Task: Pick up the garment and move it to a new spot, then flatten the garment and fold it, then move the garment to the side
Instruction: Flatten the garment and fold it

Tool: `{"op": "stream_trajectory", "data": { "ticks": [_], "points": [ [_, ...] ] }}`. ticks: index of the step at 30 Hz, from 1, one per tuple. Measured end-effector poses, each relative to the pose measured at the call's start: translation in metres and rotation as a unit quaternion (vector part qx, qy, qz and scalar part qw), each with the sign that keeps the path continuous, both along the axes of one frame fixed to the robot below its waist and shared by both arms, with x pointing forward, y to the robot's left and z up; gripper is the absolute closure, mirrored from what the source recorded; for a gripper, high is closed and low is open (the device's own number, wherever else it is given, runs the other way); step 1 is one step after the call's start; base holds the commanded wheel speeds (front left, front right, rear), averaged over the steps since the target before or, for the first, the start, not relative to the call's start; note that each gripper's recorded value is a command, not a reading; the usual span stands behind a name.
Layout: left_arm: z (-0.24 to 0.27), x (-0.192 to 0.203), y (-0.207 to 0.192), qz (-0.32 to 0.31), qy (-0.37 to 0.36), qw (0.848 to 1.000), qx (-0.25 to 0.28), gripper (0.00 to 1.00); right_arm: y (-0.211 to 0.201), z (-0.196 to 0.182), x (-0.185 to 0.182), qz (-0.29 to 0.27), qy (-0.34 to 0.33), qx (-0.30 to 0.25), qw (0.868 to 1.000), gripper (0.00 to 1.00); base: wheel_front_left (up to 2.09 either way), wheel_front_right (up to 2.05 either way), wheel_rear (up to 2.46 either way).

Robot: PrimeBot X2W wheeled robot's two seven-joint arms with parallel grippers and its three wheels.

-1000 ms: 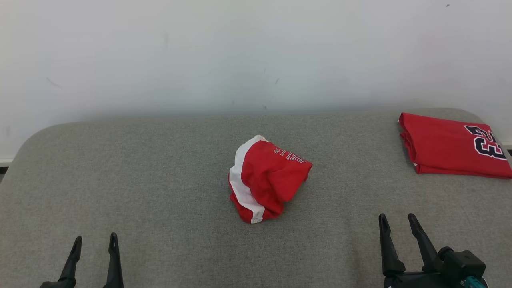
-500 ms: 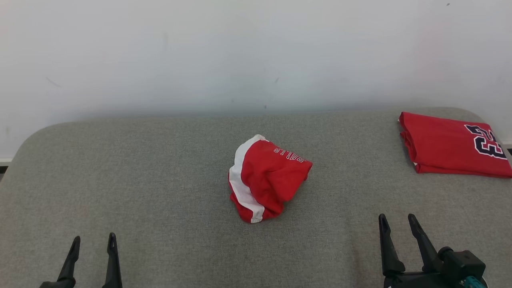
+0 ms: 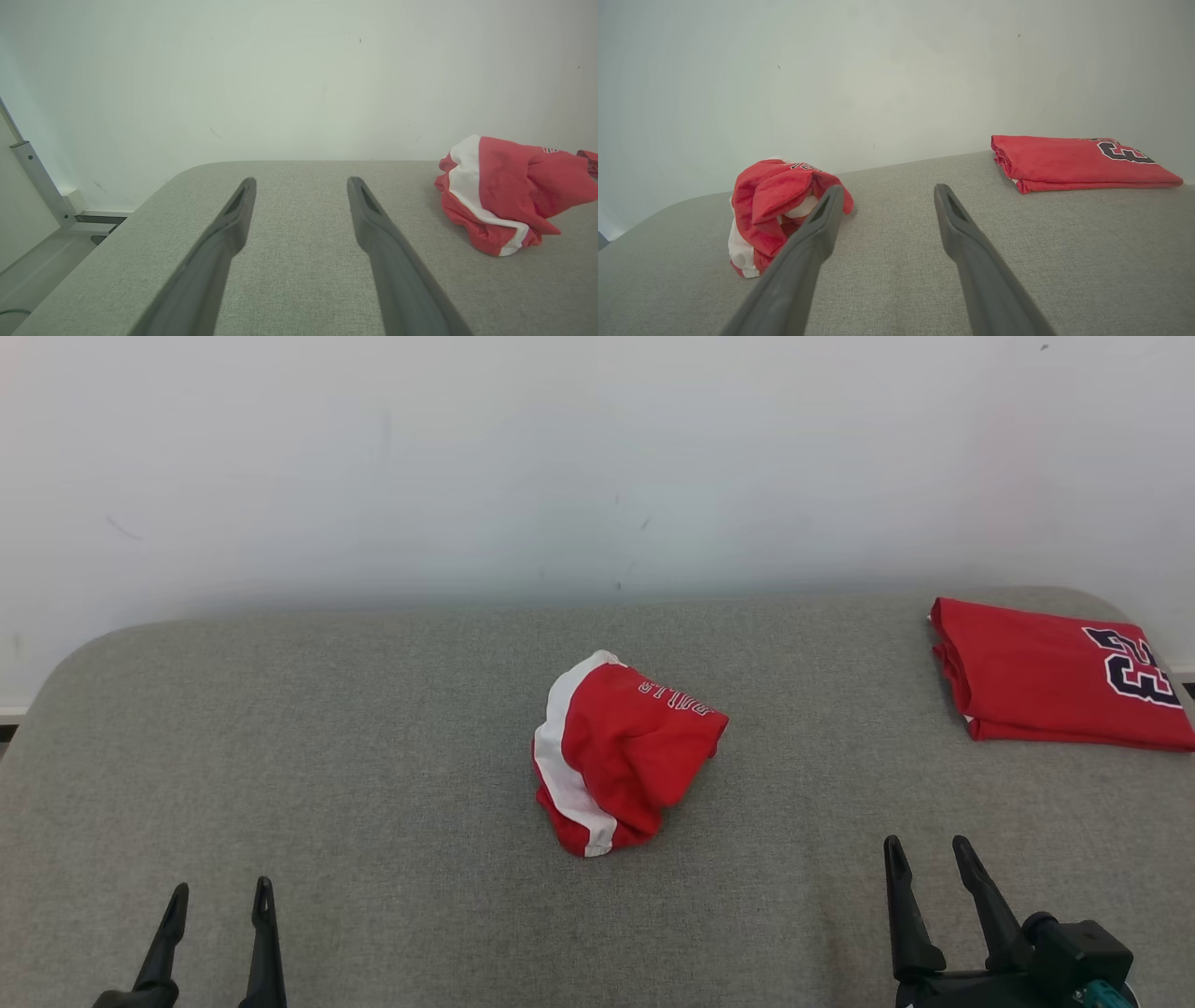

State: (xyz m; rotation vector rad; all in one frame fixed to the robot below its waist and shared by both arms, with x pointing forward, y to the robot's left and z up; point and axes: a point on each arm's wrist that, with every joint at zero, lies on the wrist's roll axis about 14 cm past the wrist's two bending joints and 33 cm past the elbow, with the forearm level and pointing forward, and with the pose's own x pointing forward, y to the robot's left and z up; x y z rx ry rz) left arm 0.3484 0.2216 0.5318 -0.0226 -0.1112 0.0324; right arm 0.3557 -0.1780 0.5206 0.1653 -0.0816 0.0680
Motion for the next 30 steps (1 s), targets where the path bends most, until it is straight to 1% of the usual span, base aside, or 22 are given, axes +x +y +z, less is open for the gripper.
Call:
{"op": "stream_trajectory", "data": {
  "ticks": [21, 26, 30],
  "points": [
    [-0.002, 0.004, -0.003, -0.007, 0.006, 1.0, 0.005, 0.0, -0.003, -0.003, 0.0, -0.005, 0.004, 0.0, 1.0, 0.0, 0.0, 0.0, 0.0],
    [0.0, 0.018, -0.02, -0.039, 0.007, 0.999, 0.006, 0.0, -0.006, -0.004, -0.001, -0.01, 0.007, 0.001, 1.0, 0.0, 0.0, 0.0, 0.0],
    [0.001, 0.037, -0.046, -0.082, 0.012, 0.997, 0.005, 0.0, -0.017, -0.005, -0.004, -0.027, 0.008, 0.001, 1.0, 0.0, 0.0, 0.0, 0.0]
  ]
}}
